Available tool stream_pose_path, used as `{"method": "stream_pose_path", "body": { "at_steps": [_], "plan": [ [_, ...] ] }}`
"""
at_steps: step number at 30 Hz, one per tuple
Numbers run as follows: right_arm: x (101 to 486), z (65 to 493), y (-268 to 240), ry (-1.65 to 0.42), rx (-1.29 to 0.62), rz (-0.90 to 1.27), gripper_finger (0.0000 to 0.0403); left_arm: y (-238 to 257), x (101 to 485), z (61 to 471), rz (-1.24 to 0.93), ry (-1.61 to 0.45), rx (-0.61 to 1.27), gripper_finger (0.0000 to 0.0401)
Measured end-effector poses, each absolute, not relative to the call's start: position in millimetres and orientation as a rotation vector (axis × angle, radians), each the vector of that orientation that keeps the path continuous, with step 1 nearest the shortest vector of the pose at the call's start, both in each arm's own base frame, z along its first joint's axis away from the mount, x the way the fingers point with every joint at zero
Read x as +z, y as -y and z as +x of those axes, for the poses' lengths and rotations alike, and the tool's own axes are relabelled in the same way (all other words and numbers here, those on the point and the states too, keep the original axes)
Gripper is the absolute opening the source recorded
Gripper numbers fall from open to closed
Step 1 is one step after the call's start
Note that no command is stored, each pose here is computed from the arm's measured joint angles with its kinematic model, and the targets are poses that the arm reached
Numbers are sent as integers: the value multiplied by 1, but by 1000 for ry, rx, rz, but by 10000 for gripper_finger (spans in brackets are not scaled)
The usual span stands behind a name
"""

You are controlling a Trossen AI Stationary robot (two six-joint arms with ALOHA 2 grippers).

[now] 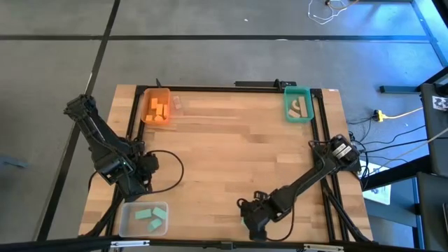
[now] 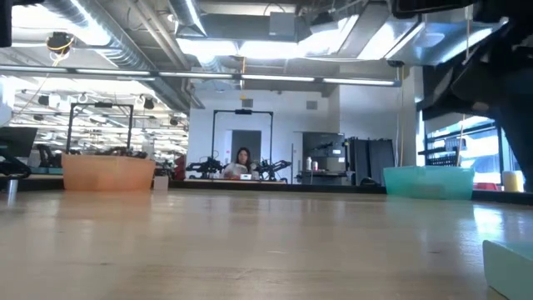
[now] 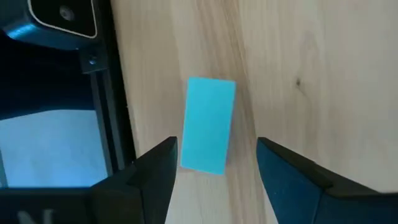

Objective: Sort & place blocks by color
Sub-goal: Put the blue block into the transparent bin

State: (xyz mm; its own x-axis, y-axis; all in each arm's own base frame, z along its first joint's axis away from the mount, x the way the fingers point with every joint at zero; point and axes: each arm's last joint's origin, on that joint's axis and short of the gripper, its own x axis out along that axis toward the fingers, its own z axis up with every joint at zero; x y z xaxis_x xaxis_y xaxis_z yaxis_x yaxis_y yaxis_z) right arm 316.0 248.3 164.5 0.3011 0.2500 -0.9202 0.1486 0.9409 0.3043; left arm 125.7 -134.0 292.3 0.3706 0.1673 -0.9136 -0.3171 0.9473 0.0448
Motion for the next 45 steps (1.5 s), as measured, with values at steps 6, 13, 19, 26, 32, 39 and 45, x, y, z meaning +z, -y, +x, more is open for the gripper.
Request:
{"method": "stream_pose_path", "body": {
  "at_steps": [6, 13, 19, 26, 32, 39, 45],
  "plan": [
    [155, 310, -257, -1196, 97, 349, 218, 134, 292, 126, -147, -1151, 312, 94],
    [144, 302, -260, -1146, 97, 336, 218, 134, 292, 126, -147, -1151, 312, 94],
    [124, 295, -266, -1130, 103, 331, 218, 134, 292, 126, -147, -1151, 312, 94],
    [104, 293, -268, -1121, 29, 274, 218, 134, 292, 126, -148, -1151, 312, 94],
    [102, 294, -266, -1079, -25, 242, 218, 134, 292, 126, -148, -1151, 313, 94],
    [98, 295, -265, -1082, -34, 238, 199, 134, 292, 126, -148, -1151, 313, 94],
    [98, 298, -262, -1101, -26, 260, 132, 134, 292, 126, -147, -1151, 312, 94]
  ]
}}
